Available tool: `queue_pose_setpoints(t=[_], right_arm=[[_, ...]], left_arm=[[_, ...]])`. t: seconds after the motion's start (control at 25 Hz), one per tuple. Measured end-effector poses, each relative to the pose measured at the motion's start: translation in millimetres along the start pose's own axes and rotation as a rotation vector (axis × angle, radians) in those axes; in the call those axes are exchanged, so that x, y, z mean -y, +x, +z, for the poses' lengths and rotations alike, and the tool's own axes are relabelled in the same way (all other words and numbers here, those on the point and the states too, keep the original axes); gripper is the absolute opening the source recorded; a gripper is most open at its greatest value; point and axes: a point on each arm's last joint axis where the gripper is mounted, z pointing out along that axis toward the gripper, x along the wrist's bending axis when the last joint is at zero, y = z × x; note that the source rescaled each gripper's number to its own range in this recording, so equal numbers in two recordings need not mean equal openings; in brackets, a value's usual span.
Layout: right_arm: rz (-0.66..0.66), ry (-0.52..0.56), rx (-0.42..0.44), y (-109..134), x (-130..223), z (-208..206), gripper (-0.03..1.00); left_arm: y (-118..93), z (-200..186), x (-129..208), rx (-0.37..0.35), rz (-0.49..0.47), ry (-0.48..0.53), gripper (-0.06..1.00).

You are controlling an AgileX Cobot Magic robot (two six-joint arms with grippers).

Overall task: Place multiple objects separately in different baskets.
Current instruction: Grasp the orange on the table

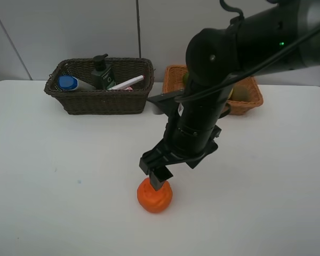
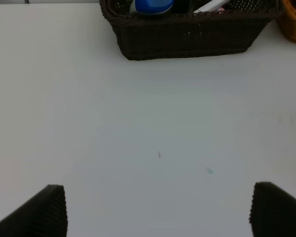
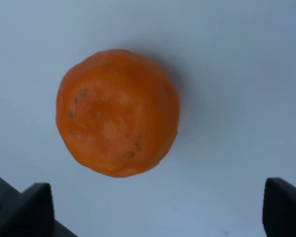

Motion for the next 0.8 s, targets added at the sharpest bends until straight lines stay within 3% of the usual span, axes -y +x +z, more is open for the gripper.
queue_pose_setpoints(t=[0.36,0.8], right_arm=[[-0.036,-0.013,-0.05,20.9,-0.5,11.5,1.0],[-0.02,0.011,-0.035,18.5,-10.7,57.6,1.0]], left_arm=[[0.0,0.0,0.0,0.0,0.0,0.0,0.97],[0.0,0.0,0.0,0.0,0.0,0.0,0.97]])
